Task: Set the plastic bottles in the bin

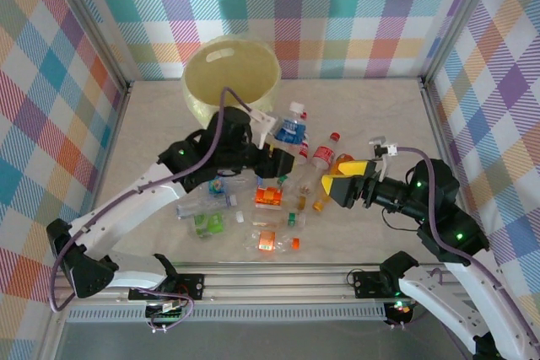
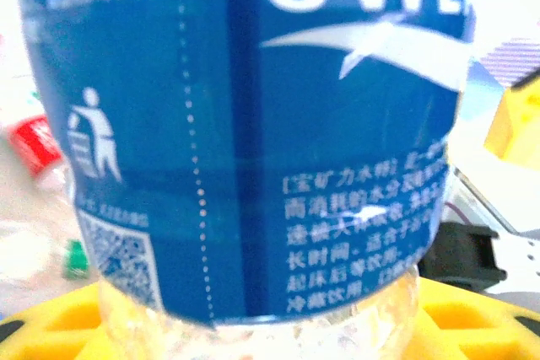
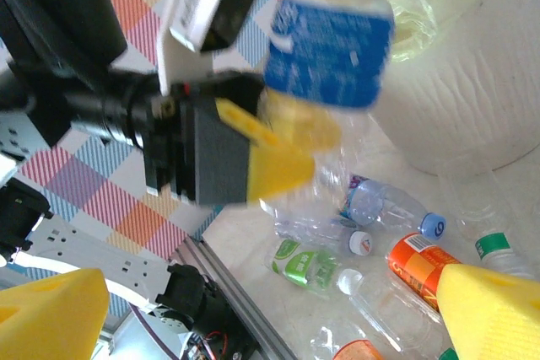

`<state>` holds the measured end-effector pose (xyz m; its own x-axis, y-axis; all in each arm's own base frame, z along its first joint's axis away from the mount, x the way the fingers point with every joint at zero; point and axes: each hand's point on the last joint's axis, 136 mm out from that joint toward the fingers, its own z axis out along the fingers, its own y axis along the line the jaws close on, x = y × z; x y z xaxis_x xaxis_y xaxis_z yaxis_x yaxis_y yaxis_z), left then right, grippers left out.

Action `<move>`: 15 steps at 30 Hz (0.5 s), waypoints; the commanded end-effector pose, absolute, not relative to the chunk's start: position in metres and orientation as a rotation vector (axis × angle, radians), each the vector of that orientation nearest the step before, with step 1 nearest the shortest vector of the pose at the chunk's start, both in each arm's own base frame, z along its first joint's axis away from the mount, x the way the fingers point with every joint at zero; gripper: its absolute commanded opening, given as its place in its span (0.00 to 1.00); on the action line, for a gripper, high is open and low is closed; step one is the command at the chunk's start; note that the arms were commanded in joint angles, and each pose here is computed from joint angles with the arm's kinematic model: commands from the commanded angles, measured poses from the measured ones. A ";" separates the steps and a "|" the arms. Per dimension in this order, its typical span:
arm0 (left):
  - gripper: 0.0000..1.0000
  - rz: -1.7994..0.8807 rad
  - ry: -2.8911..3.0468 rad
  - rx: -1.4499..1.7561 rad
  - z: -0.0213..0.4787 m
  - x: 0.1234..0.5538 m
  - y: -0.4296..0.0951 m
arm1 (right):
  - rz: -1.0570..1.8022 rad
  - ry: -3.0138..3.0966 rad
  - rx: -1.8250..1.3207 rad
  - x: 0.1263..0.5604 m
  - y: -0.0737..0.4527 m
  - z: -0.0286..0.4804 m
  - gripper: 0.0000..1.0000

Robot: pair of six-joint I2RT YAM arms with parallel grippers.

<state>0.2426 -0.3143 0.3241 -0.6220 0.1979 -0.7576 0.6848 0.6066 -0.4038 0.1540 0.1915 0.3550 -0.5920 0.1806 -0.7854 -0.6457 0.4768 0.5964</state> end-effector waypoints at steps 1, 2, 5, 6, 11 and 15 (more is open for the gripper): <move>0.56 -0.707 2.142 0.742 0.336 0.263 -0.289 | 1.213 1.865 -0.446 0.150 0.194 0.357 1.00; 0.56 -0.657 2.133 0.733 0.343 0.272 -0.283 | 1.214 1.864 -0.446 0.150 0.195 0.357 1.00; 0.56 -0.553 2.128 0.698 0.355 0.297 -0.268 | 1.224 1.861 -0.447 0.150 0.195 0.356 1.00; 0.56 -0.529 2.126 0.686 0.358 0.304 -0.264 | 1.227 1.856 -0.449 0.150 0.195 0.358 1.00; 0.56 -0.417 2.145 0.608 0.363 0.348 -0.243 | 1.239 1.814 -0.473 0.146 0.196 0.367 1.00; 0.56 -0.371 2.167 0.542 0.366 0.378 -0.229 | 1.215 1.786 -0.483 0.145 0.193 0.374 1.00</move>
